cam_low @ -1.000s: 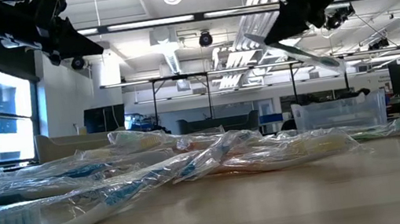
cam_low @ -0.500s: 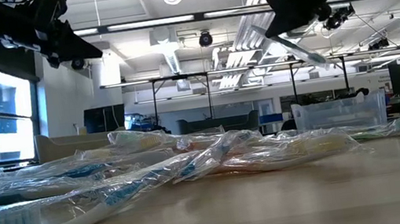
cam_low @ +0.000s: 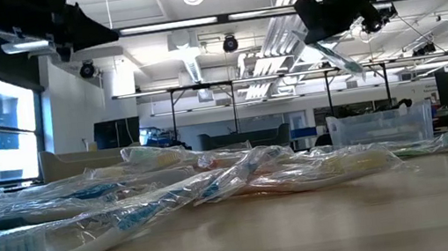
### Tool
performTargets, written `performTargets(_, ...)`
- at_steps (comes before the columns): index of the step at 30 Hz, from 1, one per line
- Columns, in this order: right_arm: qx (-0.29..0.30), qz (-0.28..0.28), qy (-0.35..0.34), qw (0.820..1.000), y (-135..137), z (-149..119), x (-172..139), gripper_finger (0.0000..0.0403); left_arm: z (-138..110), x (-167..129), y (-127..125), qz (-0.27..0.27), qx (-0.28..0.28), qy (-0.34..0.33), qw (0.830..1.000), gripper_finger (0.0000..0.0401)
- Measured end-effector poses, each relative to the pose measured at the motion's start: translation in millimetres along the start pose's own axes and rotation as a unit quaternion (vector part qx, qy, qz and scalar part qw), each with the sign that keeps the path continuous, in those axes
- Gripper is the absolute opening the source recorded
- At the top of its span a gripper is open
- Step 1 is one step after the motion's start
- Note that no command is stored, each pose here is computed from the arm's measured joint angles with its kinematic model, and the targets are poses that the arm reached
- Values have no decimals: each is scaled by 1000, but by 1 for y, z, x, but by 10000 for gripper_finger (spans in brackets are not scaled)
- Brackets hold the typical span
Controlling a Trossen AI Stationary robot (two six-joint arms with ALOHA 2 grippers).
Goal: Pick & Place Toothbrushes
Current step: Put the green toothbrush into the transparent bin
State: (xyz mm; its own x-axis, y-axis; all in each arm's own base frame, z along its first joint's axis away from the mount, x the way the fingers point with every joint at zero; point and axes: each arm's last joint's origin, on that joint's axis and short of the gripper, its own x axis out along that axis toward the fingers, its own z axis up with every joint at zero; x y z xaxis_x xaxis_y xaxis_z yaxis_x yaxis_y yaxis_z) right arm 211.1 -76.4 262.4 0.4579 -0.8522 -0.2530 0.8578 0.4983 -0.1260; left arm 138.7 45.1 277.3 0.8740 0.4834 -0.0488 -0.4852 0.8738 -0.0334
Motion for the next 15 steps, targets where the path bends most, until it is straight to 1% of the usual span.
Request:
performTargets(3,4,-23,1,1000,-6,1,5,14,1,0,2,31,20,-4,999,1)
performTargets(8,11,-76,4,997,-19,1,14,14,1,0,5,80,25,-6,996,1)
performTargets(15,12,-117,24,993,-32,-4,31,14,5,0,5,87,52,-23,995,1)
